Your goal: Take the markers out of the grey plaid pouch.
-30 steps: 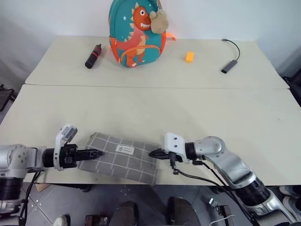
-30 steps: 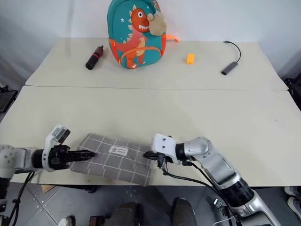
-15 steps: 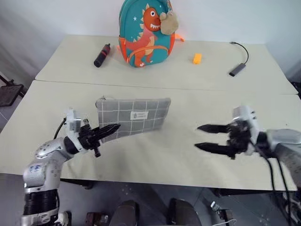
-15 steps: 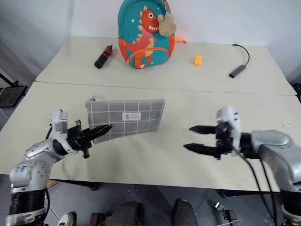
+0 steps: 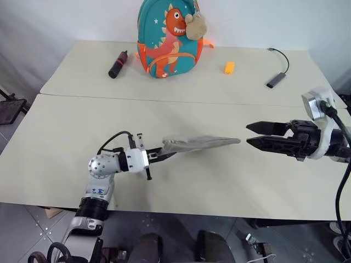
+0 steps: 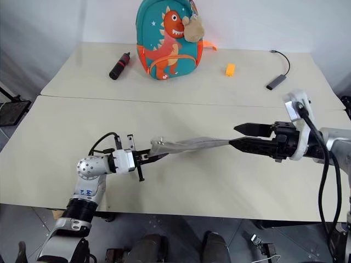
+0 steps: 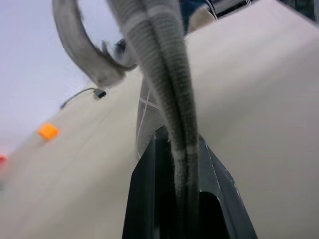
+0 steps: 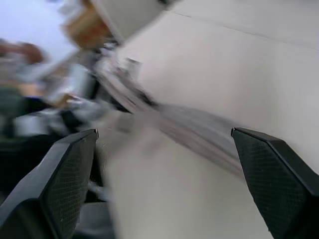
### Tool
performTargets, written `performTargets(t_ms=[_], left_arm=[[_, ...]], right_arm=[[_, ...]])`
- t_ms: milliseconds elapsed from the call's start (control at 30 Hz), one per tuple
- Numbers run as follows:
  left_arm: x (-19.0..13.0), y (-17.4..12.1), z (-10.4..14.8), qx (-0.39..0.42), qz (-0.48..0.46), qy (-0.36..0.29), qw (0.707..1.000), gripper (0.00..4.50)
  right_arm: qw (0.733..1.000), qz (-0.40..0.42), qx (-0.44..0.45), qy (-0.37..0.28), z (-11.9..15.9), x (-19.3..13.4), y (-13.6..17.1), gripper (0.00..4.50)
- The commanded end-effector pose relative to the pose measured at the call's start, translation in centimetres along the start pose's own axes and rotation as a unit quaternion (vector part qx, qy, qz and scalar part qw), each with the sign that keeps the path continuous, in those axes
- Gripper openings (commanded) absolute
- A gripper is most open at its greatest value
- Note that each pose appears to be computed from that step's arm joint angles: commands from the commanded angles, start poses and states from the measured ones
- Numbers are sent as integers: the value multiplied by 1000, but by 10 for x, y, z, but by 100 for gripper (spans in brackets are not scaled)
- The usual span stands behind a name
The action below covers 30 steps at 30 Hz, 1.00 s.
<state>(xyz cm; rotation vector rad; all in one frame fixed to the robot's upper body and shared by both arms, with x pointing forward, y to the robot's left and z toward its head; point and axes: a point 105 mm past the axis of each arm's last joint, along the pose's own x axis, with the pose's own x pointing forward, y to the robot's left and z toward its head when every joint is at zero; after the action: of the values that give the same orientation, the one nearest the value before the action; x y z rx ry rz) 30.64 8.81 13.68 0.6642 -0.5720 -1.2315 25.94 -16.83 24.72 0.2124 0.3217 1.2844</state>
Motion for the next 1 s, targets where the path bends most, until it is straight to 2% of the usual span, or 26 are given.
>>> performTargets(t_ms=[33,100,233,567,767,1000], left_arm=[[9,1,4,72,-17,-7,997,0],[13,1,4,104,-23,-7,994,0],[17,0,5,160,-42,-6,986,0],[13,-11,2,198,-58,-3,978,0],[14,-12,0,199,-55,1,978,0],[16,-10,2,202,-52,2,978,0]], right_arm=[[995,68,54,45,-5,25,19,447],[991,86,75,64,-7,40,22,447],[985,54,119,108,-21,57,10,447],[974,7,185,130,-42,66,-12,447],[965,29,211,151,-60,80,-6,447],[959,80,221,157,-65,96,13,447]])
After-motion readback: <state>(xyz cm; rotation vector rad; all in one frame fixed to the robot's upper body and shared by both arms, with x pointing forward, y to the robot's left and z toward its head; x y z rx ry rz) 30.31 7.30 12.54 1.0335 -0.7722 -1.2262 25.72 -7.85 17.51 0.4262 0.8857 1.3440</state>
